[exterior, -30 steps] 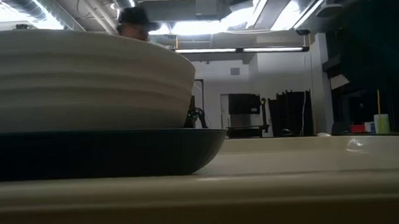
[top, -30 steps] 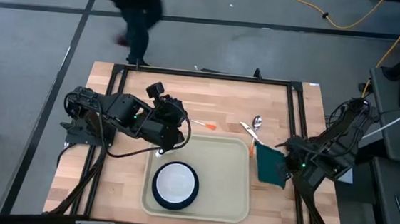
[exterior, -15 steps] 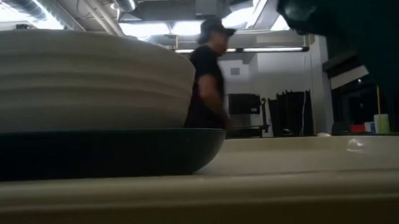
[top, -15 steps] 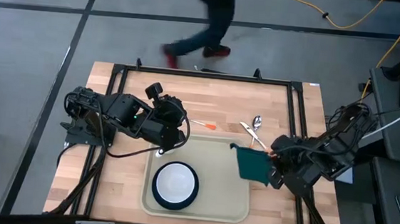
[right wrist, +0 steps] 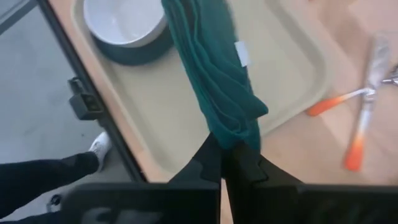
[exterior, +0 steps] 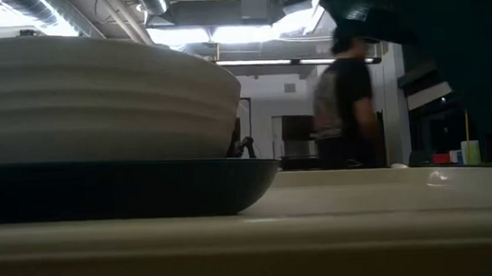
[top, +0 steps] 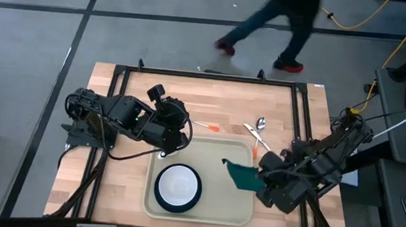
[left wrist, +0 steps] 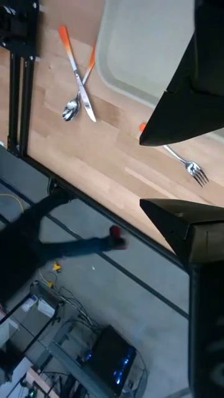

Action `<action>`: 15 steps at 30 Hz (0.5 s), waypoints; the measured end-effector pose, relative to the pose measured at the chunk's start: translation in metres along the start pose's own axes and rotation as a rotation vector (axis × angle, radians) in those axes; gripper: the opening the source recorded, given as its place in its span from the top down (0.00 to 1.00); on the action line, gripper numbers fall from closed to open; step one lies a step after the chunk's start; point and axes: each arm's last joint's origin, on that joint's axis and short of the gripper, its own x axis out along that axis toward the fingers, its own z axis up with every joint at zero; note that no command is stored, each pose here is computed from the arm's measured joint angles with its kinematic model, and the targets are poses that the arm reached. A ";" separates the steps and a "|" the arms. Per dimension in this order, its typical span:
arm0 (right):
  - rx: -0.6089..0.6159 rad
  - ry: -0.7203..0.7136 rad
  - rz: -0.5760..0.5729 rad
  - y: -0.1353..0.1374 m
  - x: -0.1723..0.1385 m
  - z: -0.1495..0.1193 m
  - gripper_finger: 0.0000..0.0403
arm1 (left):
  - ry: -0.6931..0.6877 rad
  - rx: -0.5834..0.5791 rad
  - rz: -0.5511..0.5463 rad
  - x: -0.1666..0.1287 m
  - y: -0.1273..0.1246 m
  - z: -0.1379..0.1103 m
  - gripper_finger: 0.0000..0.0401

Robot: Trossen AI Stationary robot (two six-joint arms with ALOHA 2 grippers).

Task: Set up tray
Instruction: Put the dark green napkin on the brown serving tray to the right of the black plate

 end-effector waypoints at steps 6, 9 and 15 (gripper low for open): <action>0.009 0.032 0.041 0.021 0.018 -0.003 0.98 | 0.008 0.011 -0.012 0.000 0.000 0.000 0.64; 0.016 0.050 0.060 0.030 0.027 -0.004 0.98 | 0.020 0.029 -0.030 0.000 -0.001 -0.001 0.64; 0.021 0.056 0.062 0.044 0.044 -0.006 0.98 | 0.020 0.065 -0.047 -0.003 -0.003 -0.002 0.64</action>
